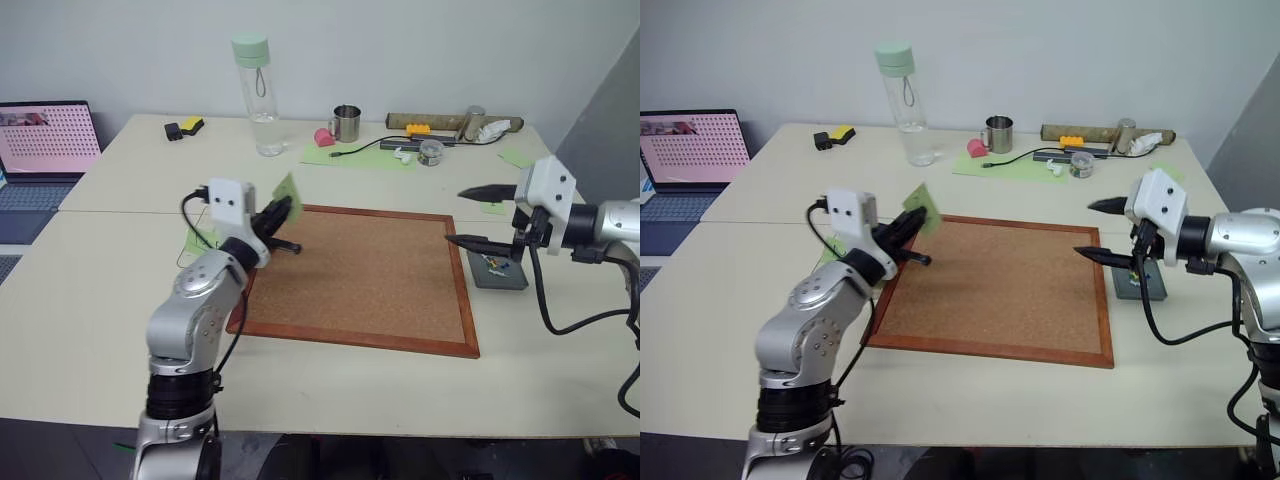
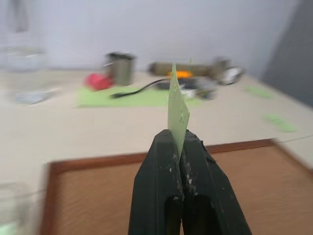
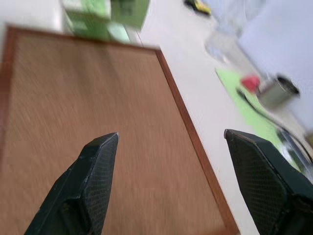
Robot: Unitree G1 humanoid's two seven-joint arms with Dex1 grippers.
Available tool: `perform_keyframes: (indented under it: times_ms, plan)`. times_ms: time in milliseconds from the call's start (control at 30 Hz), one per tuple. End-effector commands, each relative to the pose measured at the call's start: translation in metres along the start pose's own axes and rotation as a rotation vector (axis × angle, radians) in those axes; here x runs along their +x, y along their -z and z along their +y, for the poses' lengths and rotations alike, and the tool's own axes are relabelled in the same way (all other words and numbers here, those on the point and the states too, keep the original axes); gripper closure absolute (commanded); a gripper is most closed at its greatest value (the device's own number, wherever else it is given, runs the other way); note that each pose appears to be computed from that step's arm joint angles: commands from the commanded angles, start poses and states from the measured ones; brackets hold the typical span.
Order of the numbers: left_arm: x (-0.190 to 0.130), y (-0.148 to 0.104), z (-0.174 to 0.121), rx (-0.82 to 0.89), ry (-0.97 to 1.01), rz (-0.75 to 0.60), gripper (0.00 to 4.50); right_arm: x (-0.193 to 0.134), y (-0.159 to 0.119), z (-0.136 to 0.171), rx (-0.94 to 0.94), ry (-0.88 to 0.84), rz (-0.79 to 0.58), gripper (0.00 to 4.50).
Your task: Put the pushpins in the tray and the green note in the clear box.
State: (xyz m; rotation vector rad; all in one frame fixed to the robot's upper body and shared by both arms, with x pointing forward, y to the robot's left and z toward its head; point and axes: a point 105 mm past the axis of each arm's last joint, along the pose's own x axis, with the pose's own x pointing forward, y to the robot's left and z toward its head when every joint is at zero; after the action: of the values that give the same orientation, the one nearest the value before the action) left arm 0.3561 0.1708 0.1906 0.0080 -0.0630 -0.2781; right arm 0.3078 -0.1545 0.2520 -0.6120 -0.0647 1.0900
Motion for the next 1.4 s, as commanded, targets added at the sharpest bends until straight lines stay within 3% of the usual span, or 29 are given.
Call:
perform_keyframes:
  times_ms: [33,200,333,567,800,900,967,1133,1400]
  plan:
    - [-0.012,-0.022,0.028,0.135,-0.118,-0.036,4.5,0.006,-0.019,0.009,0.005,-0.072,-0.054,0.86]
    - [-0.018,-0.002,0.057,0.158,-0.251,0.05,4.5,0.012,-0.013,0.008,0.016,-0.063,-0.042,0.86]
    - [-0.015,0.013,0.056,0.138,-0.243,0.093,4.5,0.014,-0.014,0.011,0.012,-0.072,-0.04,0.86]
    - [-0.015,0.006,0.055,0.141,-0.227,0.07,3.28,0.009,-0.014,0.014,0.016,-0.072,-0.034,0.78]
    - [-0.024,-0.028,0.051,0.256,-0.162,-0.01,1.92,-0.001,-0.008,0.006,-0.011,-0.032,0.005,0.78]
    - [-0.034,-0.037,0.061,0.328,-0.132,0.015,1.38,-0.011,-0.002,0.001,-0.019,0.002,0.041,0.78]
    - [-0.043,-0.045,0.072,0.387,-0.11,0.038,1.38,-0.021,0.005,-0.005,-0.019,0.049,0.072,0.78]
    - [-0.08,-0.039,0.085,0.562,0.085,0.2,1.38,-0.056,0.028,-0.007,0.004,0.111,0.19,0.78]
    - [-0.143,0.005,0.132,0.611,0.225,0.536,1.38,-0.121,0.071,0.012,0.115,0.066,0.426,0.78]
